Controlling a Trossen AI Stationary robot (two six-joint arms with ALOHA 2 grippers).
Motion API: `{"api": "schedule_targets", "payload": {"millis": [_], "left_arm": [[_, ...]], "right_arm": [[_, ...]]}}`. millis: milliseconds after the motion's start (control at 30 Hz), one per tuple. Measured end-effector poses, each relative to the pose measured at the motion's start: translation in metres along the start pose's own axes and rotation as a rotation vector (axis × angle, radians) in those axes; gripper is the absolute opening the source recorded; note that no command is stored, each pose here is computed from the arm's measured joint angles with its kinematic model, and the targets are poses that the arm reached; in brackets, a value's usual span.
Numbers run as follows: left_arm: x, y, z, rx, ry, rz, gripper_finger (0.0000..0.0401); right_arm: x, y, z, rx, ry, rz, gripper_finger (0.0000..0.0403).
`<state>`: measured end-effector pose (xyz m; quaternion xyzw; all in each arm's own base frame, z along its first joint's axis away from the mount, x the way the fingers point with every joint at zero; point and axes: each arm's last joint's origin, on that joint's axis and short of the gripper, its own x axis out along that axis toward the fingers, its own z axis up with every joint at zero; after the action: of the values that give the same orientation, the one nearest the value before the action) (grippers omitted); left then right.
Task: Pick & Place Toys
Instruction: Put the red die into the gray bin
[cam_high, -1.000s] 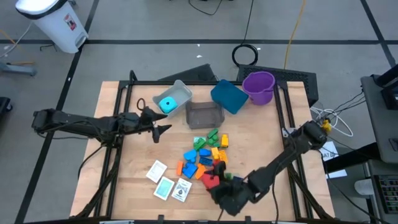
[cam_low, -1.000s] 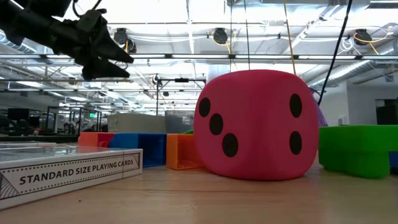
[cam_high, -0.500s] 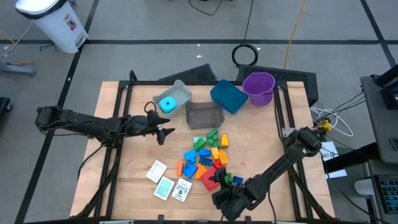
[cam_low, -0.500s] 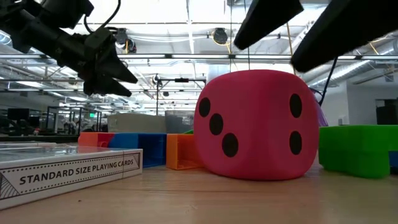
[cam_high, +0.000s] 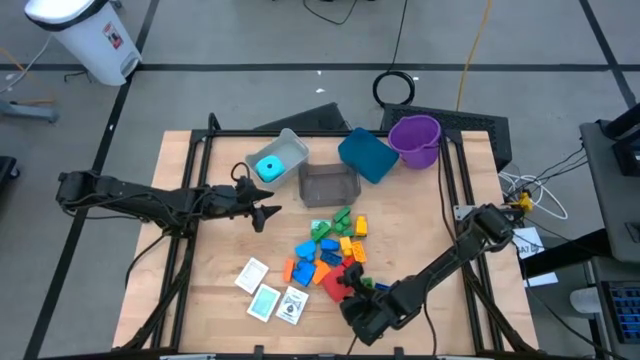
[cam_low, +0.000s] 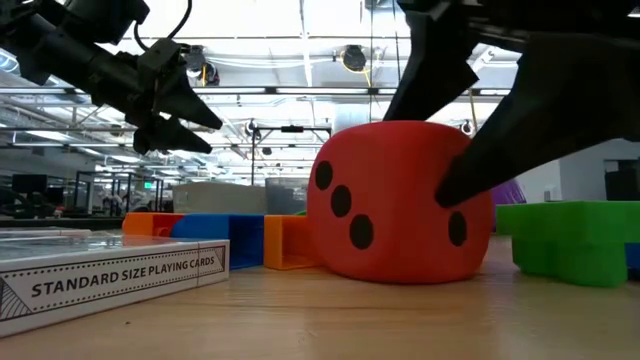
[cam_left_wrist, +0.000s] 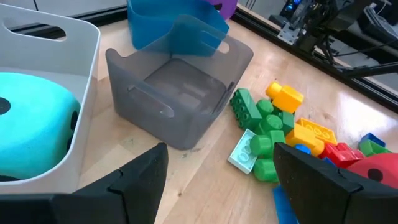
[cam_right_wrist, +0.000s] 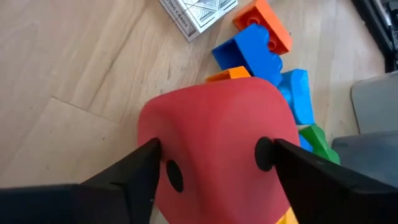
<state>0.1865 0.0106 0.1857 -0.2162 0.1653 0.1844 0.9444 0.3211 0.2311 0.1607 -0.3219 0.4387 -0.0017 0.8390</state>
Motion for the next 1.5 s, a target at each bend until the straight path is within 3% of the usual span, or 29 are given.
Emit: {"api": "schedule_targets", "payload": {"millis": [300,600,867,967,1200,1367,1500], "left_arm": [[0.000,0.000,0.000,-0.001,-0.004,-0.002,0.0296],[0.000,0.000,0.000,-0.047,-0.003,-0.001,0.0296],[0.000,-0.001,0.000,-0.030,0.010,-0.033,0.0296],[0.000,-0.005,0.003,0.002,0.007,-0.127,0.0296],[-0.010,-0.033,0.010,0.180,-0.090,-0.474,0.0296],[-0.025,-0.061,0.005,0.436,-0.222,-0.665,0.0296],[-0.034,-0.082,-0.012,0.645,-0.272,-0.755,0.0296]], "right_arm": [[0.002,0.002,-0.004,0.007,0.000,0.004,0.0151],[-0.014,-0.003,0.007,-0.001,-0.108,-0.036,0.0140],[-0.055,-0.032,0.028,0.212,-0.323,-0.049,0.0123],[-0.068,-0.043,0.031,0.252,-0.368,-0.055,0.0123],[-0.083,-0.055,0.038,0.300,-0.460,-0.062,0.0123],[-0.083,-0.059,0.044,0.298,-0.512,-0.079,0.0124],[-0.082,-0.068,0.049,0.338,-0.552,-0.101,0.0124]]}}
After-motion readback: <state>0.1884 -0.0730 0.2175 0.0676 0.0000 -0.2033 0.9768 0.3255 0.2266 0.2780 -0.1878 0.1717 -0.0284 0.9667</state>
